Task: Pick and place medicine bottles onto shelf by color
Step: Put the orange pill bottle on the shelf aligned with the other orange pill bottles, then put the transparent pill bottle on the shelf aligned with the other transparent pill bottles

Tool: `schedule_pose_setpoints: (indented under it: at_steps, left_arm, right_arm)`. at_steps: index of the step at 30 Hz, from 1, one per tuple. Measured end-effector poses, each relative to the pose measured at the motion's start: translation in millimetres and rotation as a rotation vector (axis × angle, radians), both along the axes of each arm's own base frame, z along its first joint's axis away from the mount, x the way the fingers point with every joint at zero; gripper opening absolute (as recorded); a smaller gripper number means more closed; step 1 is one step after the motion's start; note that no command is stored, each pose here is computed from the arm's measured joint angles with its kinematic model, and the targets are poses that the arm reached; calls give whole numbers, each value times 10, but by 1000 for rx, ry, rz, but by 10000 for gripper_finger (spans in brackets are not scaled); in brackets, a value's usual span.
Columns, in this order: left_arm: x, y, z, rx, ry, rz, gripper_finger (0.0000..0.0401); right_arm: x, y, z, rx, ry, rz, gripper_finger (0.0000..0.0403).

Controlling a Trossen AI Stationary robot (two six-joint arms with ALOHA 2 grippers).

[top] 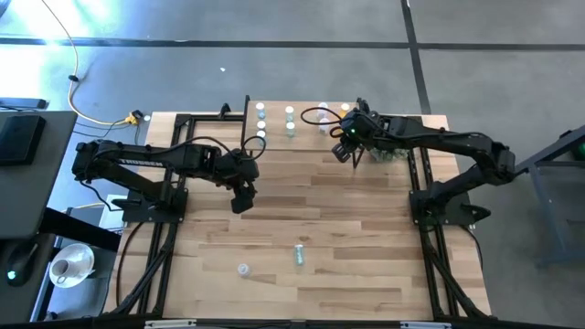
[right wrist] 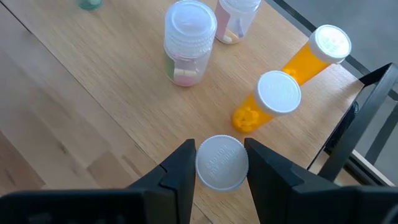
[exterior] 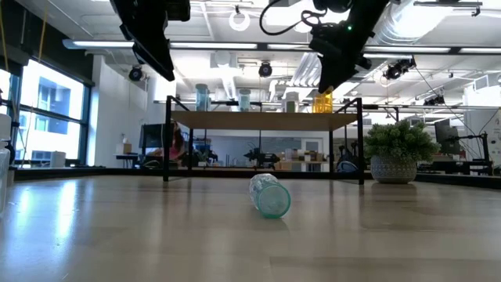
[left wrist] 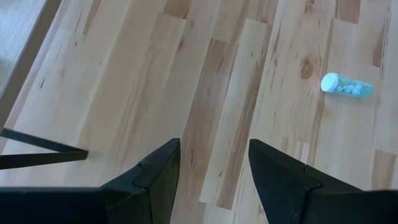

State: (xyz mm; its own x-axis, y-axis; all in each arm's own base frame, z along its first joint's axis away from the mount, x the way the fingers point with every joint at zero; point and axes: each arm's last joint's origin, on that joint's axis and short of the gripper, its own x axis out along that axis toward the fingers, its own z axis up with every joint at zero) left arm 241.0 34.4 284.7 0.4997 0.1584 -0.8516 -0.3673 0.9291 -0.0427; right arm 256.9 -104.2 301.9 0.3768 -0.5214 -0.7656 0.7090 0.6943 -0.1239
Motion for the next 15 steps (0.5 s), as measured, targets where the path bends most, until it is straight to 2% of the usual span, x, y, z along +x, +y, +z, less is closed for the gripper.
schedule_pose_setpoints:
  at_steps: [15]
  left_arm:
    - [0,0,0,0,0,0,181]
  right_arm:
    - [0,-18,-3,-39,19,-11,171]
